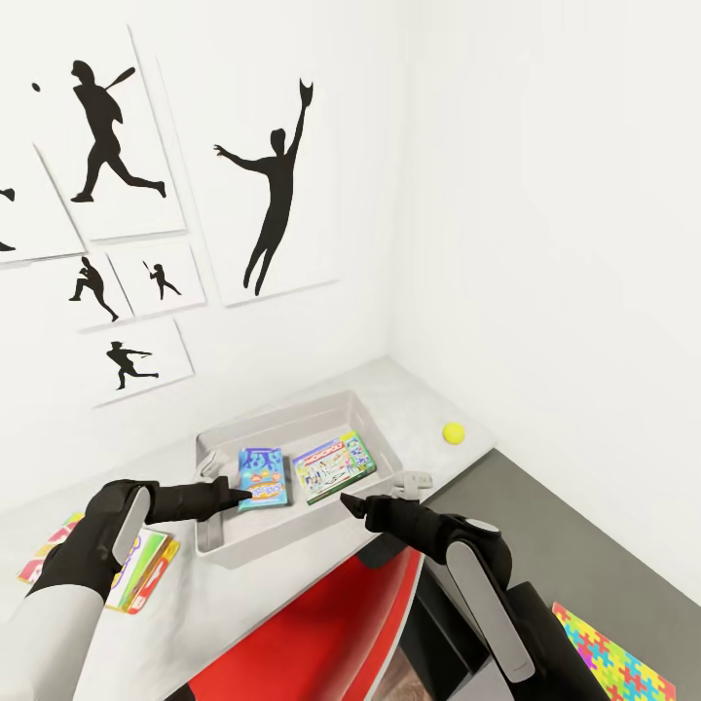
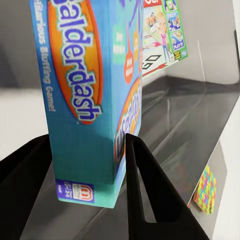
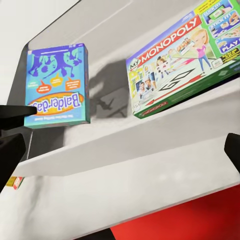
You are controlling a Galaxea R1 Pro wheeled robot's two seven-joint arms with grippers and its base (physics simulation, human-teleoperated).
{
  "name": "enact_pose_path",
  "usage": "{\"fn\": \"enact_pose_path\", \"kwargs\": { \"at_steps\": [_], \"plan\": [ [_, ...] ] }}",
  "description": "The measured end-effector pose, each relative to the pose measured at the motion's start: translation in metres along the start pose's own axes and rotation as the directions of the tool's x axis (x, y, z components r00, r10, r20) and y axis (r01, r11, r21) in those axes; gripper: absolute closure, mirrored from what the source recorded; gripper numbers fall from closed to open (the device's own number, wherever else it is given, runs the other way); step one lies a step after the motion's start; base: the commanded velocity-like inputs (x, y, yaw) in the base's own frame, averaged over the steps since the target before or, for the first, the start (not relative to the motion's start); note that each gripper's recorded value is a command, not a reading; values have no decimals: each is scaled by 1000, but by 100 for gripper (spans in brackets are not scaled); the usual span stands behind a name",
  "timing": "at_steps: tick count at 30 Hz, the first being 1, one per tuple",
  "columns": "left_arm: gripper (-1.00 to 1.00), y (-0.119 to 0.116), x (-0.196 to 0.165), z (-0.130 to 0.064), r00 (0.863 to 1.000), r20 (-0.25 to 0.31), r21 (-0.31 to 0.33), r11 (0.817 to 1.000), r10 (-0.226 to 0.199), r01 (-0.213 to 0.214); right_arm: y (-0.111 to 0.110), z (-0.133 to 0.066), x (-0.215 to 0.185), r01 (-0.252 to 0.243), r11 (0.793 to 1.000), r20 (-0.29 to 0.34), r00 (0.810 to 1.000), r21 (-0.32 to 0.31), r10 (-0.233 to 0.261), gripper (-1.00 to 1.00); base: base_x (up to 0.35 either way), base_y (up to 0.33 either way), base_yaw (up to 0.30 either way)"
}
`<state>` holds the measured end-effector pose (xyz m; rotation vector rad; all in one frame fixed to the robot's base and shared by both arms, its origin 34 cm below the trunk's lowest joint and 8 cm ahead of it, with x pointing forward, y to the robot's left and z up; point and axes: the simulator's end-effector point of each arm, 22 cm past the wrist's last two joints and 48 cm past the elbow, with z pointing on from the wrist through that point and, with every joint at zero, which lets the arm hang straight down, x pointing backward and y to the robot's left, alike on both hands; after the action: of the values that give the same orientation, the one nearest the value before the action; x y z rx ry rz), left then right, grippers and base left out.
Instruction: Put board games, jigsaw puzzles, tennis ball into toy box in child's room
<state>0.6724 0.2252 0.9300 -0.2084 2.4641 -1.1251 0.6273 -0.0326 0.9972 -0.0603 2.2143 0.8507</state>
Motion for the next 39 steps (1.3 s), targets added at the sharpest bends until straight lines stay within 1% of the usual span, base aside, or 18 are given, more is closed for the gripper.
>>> {"fn": "enact_pose_path", "kwargs": {
  "at_steps": [16, 20, 22, 26, 30, 35, 39],
  "plan": [
    [-100, -1, -1, -1, 1000, 3, 6, 1000, 0, 0, 0, 0, 0, 0, 1000, 0, 1000, 0, 0, -100, 0, 0, 0],
    [-100, -3, -5, -5, 1000, 14, 17, 1000, 2, -2, 0, 0, 0, 0, 1000, 0, 1000, 0, 0, -100, 0, 0, 0],
    [-100, -6, -10, -8, 1000, 25, 21, 1000, 10, -11, 0, 0, 0, 0, 1000, 0, 1000, 0, 0, -100, 0, 0, 0],
    [-100, -21, -22, -17, 998, 55, 53, 998, 43, -46, 0, 0, 0, 0, 1000, 1, 1000, 1, 0, -100, 0, 0, 0],
    [-100, -44, -36, -32, 992, 91, 105, 990, 87, -97, 0, 0, 0, -1, 1000, 1, 1000, 1, 1, -100, 0, 0, 0],
    [-100, -66, -53, -63, 980, 138, 174, 970, 146, -169, 0, 0, 0, -1, 1000, 1, 1000, 1, 1, -100, 0, 0, 0],
    [-100, -78, -59, -88, 971, 159, 229, 950, 181, -214, 0, 0, 0, -1, 1000, 1, 1000, 1, 1, -100, 0, 0, 0]
  ]
}}
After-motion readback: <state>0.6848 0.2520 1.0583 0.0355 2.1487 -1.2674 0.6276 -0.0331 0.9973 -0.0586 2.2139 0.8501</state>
